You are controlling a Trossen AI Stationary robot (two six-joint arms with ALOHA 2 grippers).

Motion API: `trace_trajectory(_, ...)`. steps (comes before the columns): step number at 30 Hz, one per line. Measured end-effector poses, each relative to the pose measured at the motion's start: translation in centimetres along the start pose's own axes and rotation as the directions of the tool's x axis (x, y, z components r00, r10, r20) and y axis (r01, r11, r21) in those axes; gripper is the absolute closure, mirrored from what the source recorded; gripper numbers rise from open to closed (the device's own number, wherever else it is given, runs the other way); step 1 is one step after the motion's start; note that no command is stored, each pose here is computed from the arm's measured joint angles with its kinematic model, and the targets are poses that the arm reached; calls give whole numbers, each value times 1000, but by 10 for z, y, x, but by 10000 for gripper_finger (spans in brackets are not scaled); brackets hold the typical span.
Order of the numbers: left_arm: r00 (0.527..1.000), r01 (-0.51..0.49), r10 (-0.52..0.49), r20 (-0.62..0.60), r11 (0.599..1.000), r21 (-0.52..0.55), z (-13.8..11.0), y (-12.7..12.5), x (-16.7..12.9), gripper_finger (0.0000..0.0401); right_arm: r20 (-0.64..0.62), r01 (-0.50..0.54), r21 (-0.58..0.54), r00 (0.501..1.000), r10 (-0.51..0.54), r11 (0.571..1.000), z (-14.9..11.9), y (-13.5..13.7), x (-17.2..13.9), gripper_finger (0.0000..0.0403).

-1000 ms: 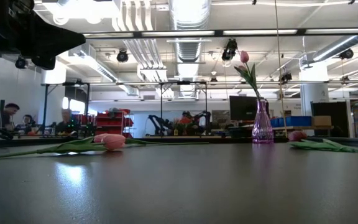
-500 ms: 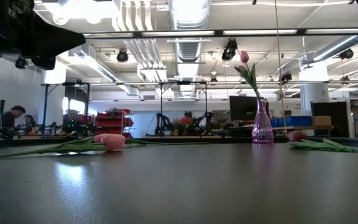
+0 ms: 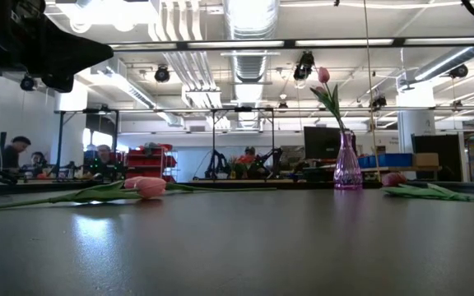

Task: Sort flowers into vase by color
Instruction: Put the violet flower into the green vase

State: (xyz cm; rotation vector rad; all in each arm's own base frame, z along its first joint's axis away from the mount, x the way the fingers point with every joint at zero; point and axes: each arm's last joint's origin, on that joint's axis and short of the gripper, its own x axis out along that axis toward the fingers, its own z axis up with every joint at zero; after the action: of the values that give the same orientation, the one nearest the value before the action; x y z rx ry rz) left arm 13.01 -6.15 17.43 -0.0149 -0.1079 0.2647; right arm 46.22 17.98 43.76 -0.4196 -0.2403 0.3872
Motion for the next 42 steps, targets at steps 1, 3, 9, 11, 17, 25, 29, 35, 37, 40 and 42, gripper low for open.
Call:
trace_trajectory(1,1000,0,0,0,1000,0,0,0,0,401,0,-2,-8,1000,2,1000,-1,1,1,390)
trace_trajectory(3,1000,0,0,-1,1000,1,0,0,0,401,7,0,-18,1000,0,1000,-5,2,4,390)
trace_trajectory(9,1000,1,-1,-3,1000,-1,-1,0,0,401,-6,-30,-23,1000,30,999,-15,7,9,390)
trace_trajectory(11,1000,3,-3,-5,1000,1,-1,0,0,401,-12,-33,-27,999,33,999,-19,9,10,390)
trace_trajectory(17,999,36,-36,11,999,-13,2,-2,1,401,-33,-33,-67,999,31,997,-19,7,9,390)
trace_trajectory(25,998,58,-59,16,997,46,31,-17,15,401,-12,21,-203,1000,-24,979,13,-24,-15,390)
trace_trajectory(29,998,63,-62,-16,995,79,53,-26,26,389,-4,43,-237,999,-45,970,27,-43,-31,390)
trace_trajectory(35,994,108,-101,-51,979,171,93,-36,37,348,-16,54,-234,998,-59,971,39,-58,-46,390)
trace_trajectory(37,984,173,-160,-83,966,194,105,-37,38,333,-27,49,-235,998,-57,971,39,-59,-47,390)
trace_trajectory(40,966,247,-222,-133,945,214,119,-33,36,313,-41,29,-225,998,-39,974,38,-58,-48,390)
trace_trajectory(42,956,278,-248,-155,938,210,126,-28,33,302,-45,8,-221,999,-18,975,37,-57,-48,390)
